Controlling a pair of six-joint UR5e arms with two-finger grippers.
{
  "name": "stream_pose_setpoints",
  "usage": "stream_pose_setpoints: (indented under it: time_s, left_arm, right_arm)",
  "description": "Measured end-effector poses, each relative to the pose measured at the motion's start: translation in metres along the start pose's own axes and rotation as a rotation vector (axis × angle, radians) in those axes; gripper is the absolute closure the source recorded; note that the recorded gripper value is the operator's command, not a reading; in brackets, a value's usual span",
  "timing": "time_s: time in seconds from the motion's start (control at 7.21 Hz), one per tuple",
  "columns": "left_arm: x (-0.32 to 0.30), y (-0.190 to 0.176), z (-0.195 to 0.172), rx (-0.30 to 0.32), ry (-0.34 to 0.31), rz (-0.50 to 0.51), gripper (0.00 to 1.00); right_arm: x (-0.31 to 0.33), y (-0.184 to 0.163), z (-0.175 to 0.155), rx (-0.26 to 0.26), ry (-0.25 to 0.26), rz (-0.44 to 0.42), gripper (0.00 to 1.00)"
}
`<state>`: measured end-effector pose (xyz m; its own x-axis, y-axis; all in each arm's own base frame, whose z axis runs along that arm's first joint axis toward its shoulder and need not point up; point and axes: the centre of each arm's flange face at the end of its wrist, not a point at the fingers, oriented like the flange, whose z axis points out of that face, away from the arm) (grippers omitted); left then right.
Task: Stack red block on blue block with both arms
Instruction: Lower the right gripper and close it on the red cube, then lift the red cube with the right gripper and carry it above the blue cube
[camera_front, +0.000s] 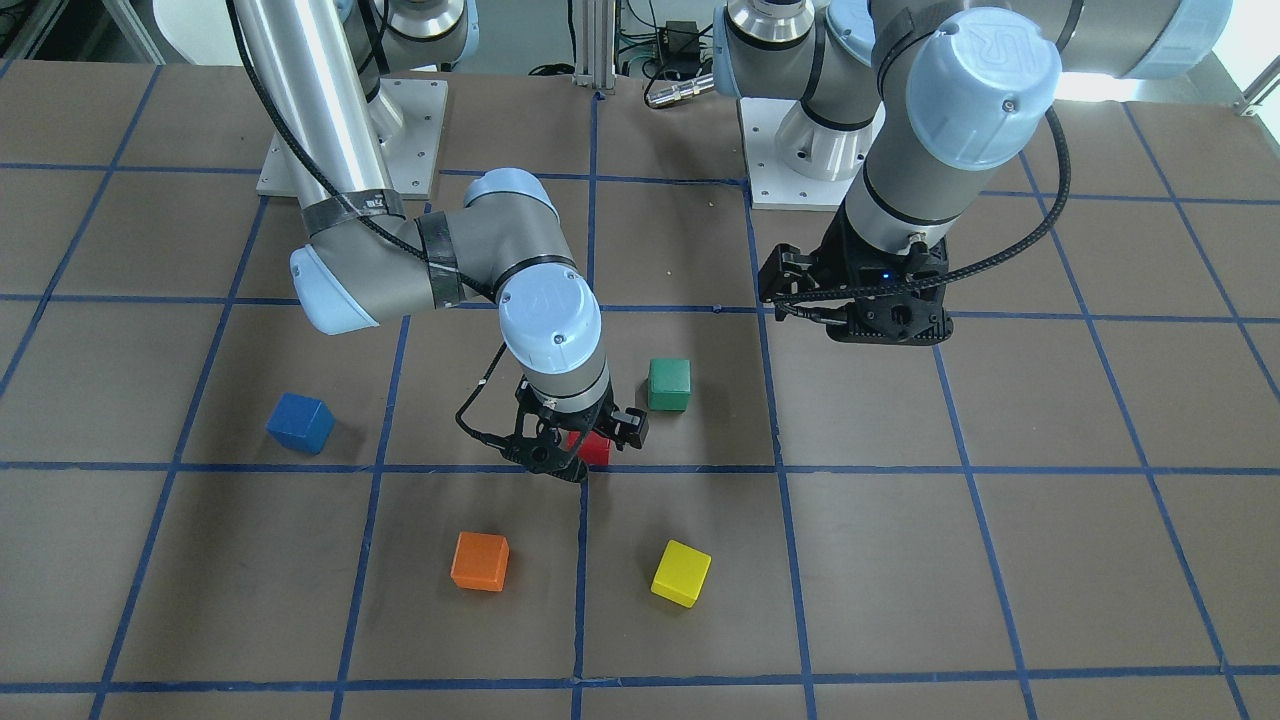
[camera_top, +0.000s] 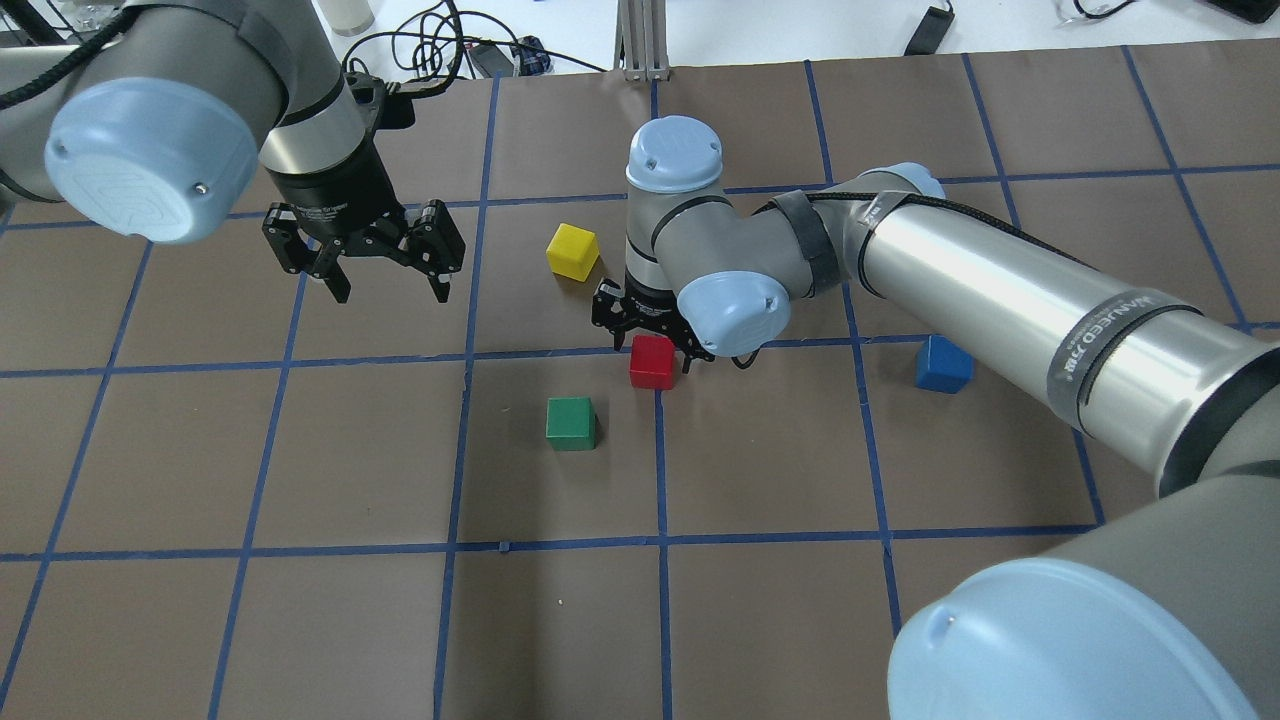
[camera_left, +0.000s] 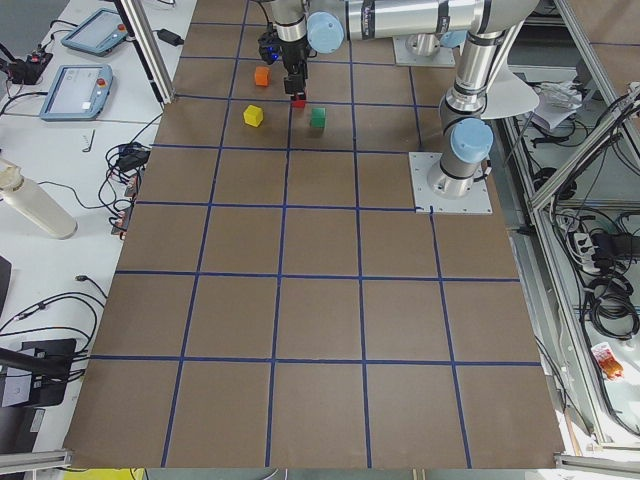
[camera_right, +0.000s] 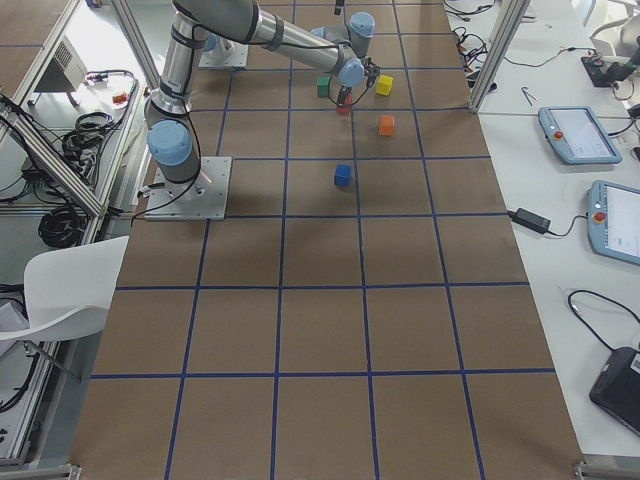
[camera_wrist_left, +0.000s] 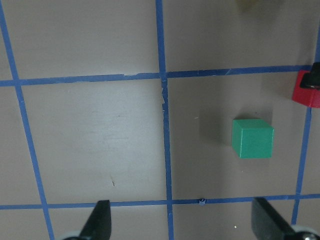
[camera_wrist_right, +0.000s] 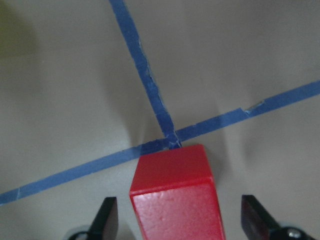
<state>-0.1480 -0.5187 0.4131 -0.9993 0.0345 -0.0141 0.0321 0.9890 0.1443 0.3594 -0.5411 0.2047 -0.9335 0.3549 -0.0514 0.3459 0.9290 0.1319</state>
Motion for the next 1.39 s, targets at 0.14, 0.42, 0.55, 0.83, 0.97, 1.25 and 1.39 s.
stream_pose_setpoints:
  time_s: [0.14, 0.42, 0.55, 0.83, 0.97, 1.25, 1.39]
  left_arm:
    - [0.000, 0.000, 0.000, 0.001, 0.000, 0.001, 0.00]
    - [0.000, 0.000, -0.001, 0.002, 0.000, 0.003, 0.00]
    - [-0.001, 0.000, -0.001, 0.005, 0.000, 0.004, 0.00]
    - [-0.001, -0.001, -0.001, 0.009, -0.001, 0.005, 0.00]
    - [-0.001, -0.001, -0.001, 0.009, -0.001, 0.005, 0.00]
    - [-0.002, -0.001, -0.002, 0.011, -0.001, 0.004, 0.00]
    - [-0.001, -0.002, -0.002, 0.013, -0.001, 0.004, 0.00]
  right_arm:
    - [0.000, 0.000, 0.000, -0.002, 0.002, 0.000, 0.89]
    - [0.000, 0.000, -0.002, -0.001, 0.001, 0.000, 0.99]
    - [-0.001, 0.000, -0.006, 0.003, -0.002, 0.000, 0.98]
    - [0.004, 0.003, -0.033, 0.020, -0.004, -0.010, 0.98]
    - [0.011, 0.005, -0.055, 0.025, 0.001, -0.038, 0.98]
    - [0.038, -0.007, -0.100, 0.036, 0.037, -0.101, 0.98]
    - [0.058, -0.017, -0.120, 0.033, 0.049, -0.118, 0.98]
